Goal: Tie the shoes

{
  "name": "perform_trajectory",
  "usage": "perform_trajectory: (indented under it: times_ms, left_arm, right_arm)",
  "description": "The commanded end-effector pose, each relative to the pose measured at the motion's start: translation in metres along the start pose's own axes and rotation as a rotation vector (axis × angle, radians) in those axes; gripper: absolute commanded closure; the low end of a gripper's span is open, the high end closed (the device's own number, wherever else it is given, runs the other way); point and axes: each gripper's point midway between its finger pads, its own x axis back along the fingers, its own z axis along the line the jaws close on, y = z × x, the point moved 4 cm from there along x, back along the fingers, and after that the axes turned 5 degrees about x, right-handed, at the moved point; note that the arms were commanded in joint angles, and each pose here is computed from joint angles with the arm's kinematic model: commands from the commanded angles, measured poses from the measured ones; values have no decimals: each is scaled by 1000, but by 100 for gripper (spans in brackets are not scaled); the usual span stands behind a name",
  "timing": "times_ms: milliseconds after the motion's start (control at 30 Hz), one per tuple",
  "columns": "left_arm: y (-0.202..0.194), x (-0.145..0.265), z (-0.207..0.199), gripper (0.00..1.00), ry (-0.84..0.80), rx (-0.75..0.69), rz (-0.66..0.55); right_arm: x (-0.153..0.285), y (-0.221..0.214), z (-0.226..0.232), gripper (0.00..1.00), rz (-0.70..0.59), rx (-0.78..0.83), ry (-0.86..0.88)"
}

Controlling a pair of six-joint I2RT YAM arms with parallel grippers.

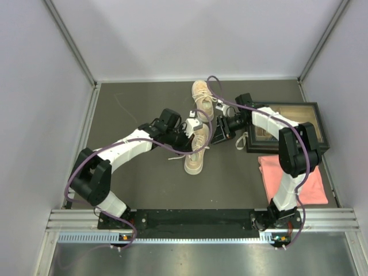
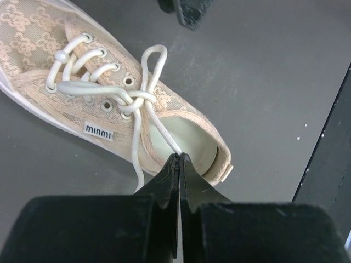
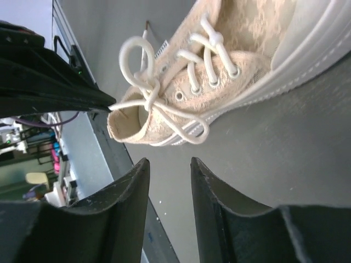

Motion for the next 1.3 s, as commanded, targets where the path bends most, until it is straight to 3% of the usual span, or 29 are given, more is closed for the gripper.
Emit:
perform_trajectory:
  times_ms: [0,400,567,1000,1267]
  left_arm:
    - [9,13,-7,100,-28,-95,-12]
    - [-4,22,18,100,17,-65,30]
    - [-11,21,24,100,22,-53,46]
    - [-23,23,41,100,40,-8,62]
    - [-24,20,42,100,32,-5,61]
  right_arm:
    - [3,28,7,63,-44,138,5]
    - [-16,20,1,46,8,123,40]
    - [-24,18,4,44,23,108,77]
    - [-39,12,7,45,65,86,148]
    - [-42,16,15,56,59,91,186]
